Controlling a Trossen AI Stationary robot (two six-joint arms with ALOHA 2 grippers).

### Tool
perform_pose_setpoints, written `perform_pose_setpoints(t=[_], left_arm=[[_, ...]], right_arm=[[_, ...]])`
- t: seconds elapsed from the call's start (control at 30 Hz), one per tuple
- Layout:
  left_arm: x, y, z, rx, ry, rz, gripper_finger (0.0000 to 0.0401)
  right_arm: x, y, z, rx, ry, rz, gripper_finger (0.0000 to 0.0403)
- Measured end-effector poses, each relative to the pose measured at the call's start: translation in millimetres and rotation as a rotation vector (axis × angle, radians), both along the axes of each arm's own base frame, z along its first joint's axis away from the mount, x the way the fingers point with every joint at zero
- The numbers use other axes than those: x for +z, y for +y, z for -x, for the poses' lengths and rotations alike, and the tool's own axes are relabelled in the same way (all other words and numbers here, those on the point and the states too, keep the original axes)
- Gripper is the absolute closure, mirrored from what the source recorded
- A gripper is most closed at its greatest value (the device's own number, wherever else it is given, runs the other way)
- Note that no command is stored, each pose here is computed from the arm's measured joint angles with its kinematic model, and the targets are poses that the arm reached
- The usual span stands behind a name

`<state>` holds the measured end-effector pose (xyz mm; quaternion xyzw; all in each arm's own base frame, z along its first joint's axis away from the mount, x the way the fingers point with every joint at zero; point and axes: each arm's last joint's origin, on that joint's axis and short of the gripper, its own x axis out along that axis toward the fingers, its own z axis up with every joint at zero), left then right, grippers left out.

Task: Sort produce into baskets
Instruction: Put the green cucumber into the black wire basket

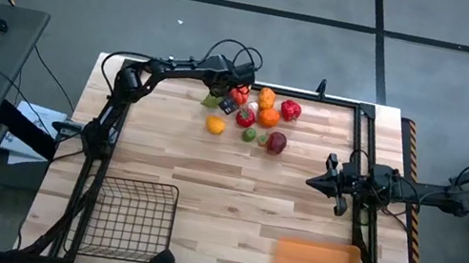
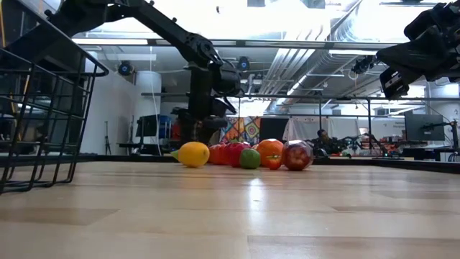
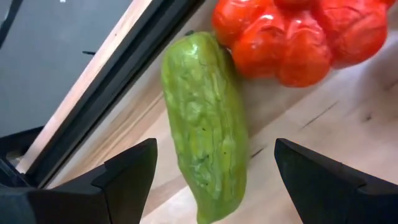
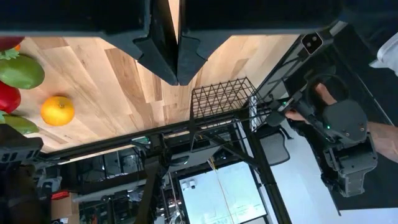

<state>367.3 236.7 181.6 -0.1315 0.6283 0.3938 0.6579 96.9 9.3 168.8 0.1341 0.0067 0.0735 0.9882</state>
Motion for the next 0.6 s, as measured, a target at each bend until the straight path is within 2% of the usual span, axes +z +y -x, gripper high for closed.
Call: perform_pose_setpoints(t=[0.27,0.47,0.6], left_arm=[[-4,-7,-4,-0.040,0.065,-0.042,0.0087],[-9,-17,-12,-0.015,0.048,-0.047,0.0087],[0,-26,-14,0.004,0.019,-0.060,0.0087]], right_arm=[[0,0,0,0.000,0.001,-0.001,0.0402],[0,0,0,0.000,0.000,0.000,0.0402],[0,0,0,0.000,0.000,-0.001,0.0402]])
